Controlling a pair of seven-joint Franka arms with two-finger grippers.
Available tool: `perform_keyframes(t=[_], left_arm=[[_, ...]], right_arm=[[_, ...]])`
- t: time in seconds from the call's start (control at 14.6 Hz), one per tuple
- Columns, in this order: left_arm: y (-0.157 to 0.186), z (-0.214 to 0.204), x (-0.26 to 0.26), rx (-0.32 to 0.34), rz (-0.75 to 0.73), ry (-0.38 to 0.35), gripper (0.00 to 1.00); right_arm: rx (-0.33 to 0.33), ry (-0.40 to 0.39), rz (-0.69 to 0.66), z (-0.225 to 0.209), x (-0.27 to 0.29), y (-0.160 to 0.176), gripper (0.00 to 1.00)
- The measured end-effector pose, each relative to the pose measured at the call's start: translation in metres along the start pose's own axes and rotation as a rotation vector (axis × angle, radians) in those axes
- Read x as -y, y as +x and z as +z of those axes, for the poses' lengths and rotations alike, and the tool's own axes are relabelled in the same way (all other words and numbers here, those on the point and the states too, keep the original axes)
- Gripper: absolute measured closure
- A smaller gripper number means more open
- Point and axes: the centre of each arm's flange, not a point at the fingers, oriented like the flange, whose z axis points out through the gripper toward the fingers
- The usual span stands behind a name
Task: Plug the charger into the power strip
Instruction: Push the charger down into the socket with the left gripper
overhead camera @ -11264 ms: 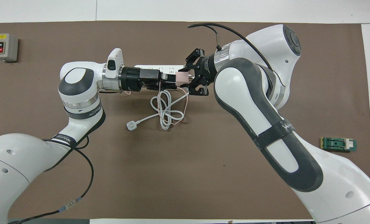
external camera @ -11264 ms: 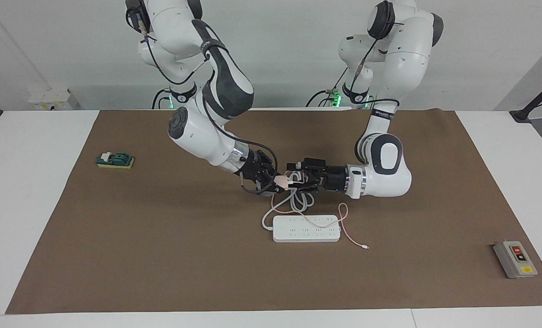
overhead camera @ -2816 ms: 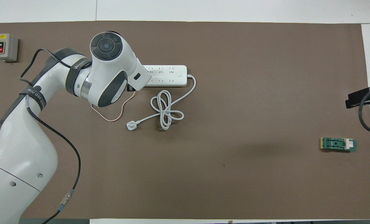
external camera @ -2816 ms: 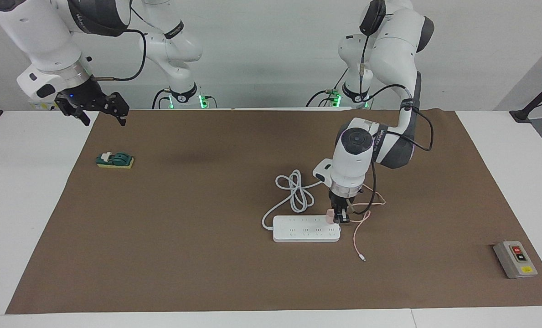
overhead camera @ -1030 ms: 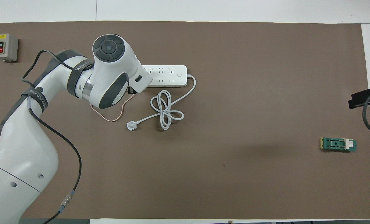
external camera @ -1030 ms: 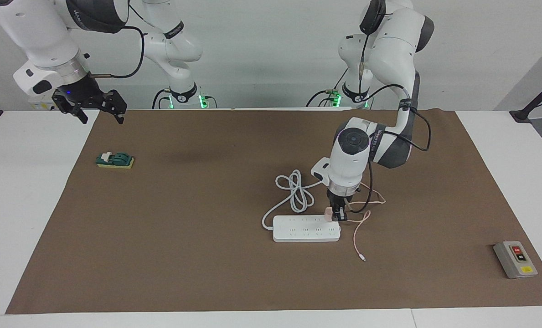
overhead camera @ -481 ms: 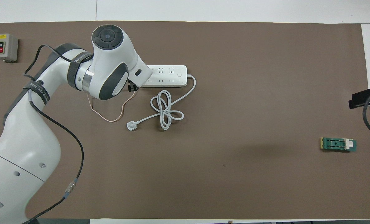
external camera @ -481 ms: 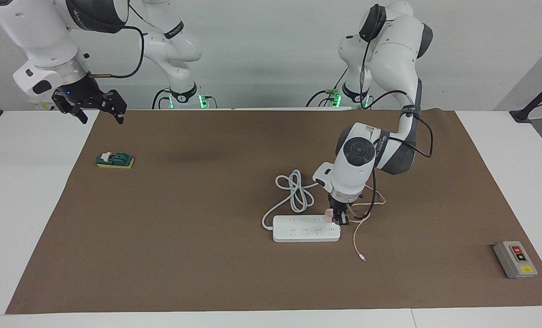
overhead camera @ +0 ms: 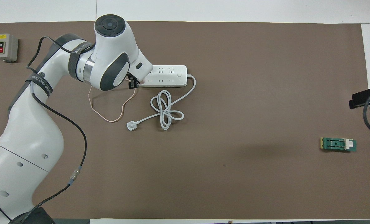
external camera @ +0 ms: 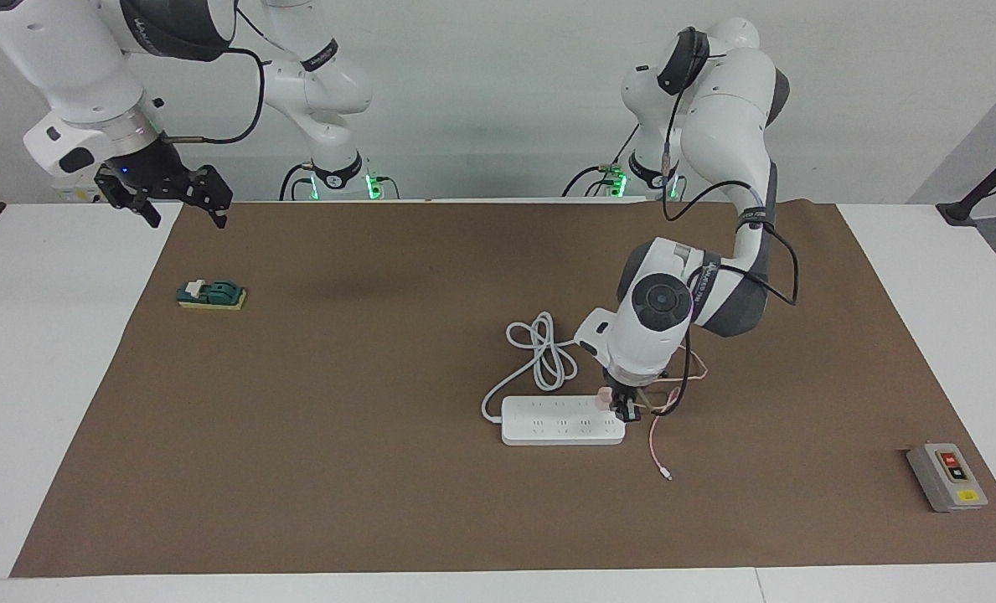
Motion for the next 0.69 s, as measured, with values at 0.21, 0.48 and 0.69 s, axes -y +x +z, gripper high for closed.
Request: perform_keyframes(t=[0.21,0.48,0.69], left_arm=[[0.0003,0.0,-0.0001,0.0,0.007,0.001,0.7],[0.002,0.0035,-0.002,0.006,0.027,0.016,0.7],[0.0013,0.0036,-0.0066,0.002,0.039,0.039,0.7]], right_arm=[[0.0,0.0,0.0,0.0,-0.0001,0.0,0.0],[0.0,0.0,0.001,0.0,-0.0006,-0.0001,0.0],[0.0,0.0,0.001,0.0,-0.0007,-0.0001,0.0]])
